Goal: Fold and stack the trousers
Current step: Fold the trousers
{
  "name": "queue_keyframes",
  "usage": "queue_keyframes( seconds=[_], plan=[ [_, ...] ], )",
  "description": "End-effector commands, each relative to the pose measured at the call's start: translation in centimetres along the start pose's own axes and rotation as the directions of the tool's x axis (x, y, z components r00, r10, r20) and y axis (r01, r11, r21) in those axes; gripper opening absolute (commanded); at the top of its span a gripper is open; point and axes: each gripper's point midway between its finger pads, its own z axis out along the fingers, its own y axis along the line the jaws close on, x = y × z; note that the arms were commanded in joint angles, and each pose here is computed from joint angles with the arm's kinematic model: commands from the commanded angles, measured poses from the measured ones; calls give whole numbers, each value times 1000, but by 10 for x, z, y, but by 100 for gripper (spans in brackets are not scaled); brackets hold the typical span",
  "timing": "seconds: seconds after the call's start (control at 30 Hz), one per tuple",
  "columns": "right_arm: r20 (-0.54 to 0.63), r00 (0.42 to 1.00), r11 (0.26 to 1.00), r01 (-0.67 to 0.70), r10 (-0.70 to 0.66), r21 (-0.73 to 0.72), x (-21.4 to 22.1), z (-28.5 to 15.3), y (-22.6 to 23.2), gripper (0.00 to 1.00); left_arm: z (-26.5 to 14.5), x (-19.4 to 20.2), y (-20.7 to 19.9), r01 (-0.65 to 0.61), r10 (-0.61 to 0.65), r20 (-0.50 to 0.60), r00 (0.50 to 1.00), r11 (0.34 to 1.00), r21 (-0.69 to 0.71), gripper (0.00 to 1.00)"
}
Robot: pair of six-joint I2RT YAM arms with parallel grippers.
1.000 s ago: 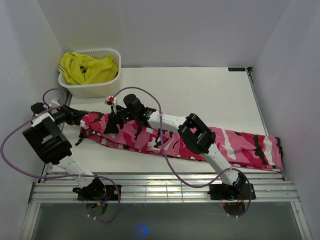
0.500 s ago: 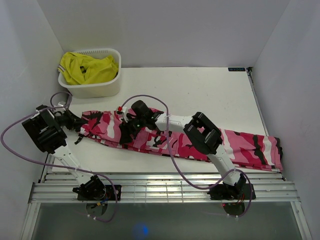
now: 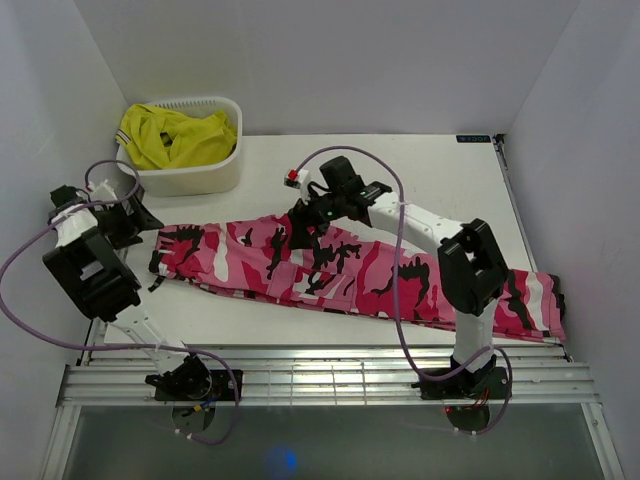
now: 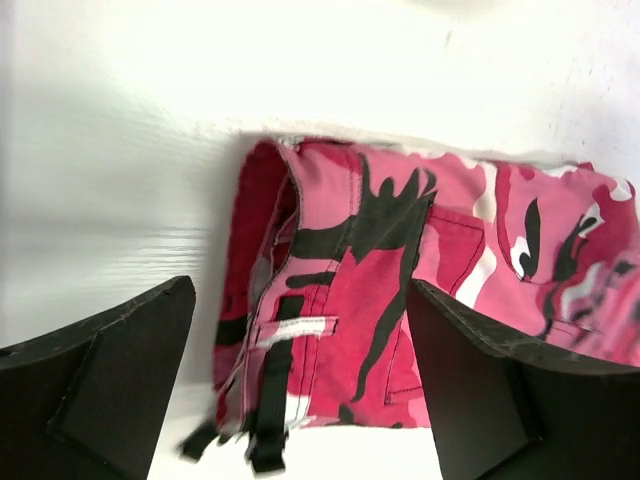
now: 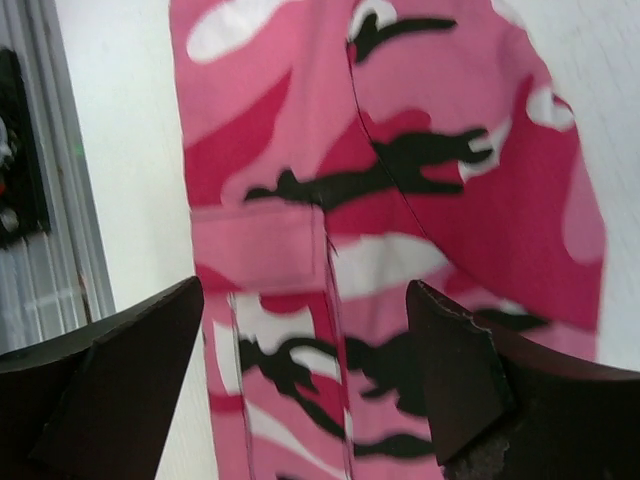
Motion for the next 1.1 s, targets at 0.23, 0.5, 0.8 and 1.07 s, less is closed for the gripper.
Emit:
queue_keyframes(
  seconds=[0.23,0.5,0.8,1.07],
  plan=[
    [-282,951,976,-70,128,208,112,-141,-43,92,-60,-40,-96,-323,313,187,931,946,27,98],
    [-460,839,922,-118,291,368,211,-187,-51,90,26,40,-102,-386,383,-72,921,922,-30,98],
    [-449,809,870,-146,379,471,222,-197,-92,87,54,117,12,-147,36,-344,938,942,-302,98],
    [-434,811,883,-200,392,424,213,-168,-123,83,9,105,86,3,-122,-248,961,902,-432,87]
  ],
)
